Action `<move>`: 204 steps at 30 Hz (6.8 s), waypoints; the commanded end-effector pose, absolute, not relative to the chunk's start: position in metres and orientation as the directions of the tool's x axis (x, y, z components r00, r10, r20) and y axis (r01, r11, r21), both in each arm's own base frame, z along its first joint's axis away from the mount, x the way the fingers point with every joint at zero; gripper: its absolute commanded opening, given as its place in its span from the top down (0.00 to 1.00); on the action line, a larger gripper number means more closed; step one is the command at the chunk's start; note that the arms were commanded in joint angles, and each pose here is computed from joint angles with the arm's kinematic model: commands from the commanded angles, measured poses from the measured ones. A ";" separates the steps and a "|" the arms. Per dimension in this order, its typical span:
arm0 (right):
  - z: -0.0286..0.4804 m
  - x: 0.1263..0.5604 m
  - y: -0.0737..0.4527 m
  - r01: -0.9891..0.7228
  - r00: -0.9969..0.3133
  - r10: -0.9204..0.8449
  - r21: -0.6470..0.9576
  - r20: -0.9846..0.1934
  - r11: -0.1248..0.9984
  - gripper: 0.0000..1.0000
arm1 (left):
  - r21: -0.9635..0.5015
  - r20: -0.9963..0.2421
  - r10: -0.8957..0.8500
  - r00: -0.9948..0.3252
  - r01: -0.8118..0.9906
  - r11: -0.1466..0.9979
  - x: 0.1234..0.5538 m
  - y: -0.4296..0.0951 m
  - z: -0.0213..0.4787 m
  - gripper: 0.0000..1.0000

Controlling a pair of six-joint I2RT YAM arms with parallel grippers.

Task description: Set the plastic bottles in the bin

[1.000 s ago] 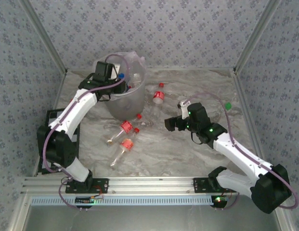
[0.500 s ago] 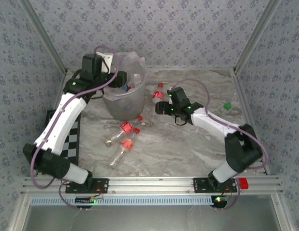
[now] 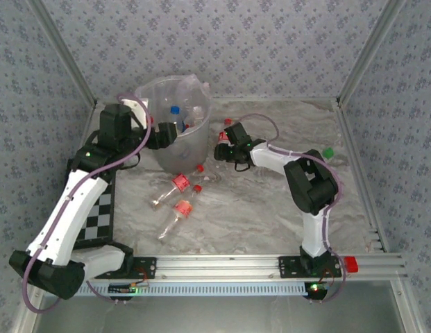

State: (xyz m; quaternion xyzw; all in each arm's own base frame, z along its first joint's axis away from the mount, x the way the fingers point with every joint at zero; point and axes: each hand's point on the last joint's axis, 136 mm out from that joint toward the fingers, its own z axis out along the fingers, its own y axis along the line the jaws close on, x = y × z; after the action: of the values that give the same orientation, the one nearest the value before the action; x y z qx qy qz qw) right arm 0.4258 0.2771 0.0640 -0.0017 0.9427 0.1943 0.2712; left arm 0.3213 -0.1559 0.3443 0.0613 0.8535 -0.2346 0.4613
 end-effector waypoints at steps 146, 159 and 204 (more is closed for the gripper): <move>0.197 0.255 0.205 -0.610 -0.449 -0.139 0.189 -0.883 0.770 0.00 | -0.076 -0.792 0.164 -0.588 0.362 0.929 0.458 -0.201 0.223 1.00; 0.188 0.253 0.206 -0.606 -0.473 -0.154 0.193 -0.868 0.772 0.00 | -0.120 -0.758 0.171 -0.630 0.391 0.912 0.460 -0.240 0.177 1.00; 0.177 0.255 0.214 -0.616 -0.497 -0.213 0.169 -0.841 0.769 0.00 | -0.036 -0.908 0.196 -0.371 0.533 0.845 0.407 -0.265 0.376 0.66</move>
State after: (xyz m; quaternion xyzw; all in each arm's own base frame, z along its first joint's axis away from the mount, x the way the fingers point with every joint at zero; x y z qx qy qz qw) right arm 0.2521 0.2134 0.1646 -0.2427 0.8393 0.2402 0.4230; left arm 0.4268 -0.2764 0.3752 0.2397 0.8053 -0.1580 0.5187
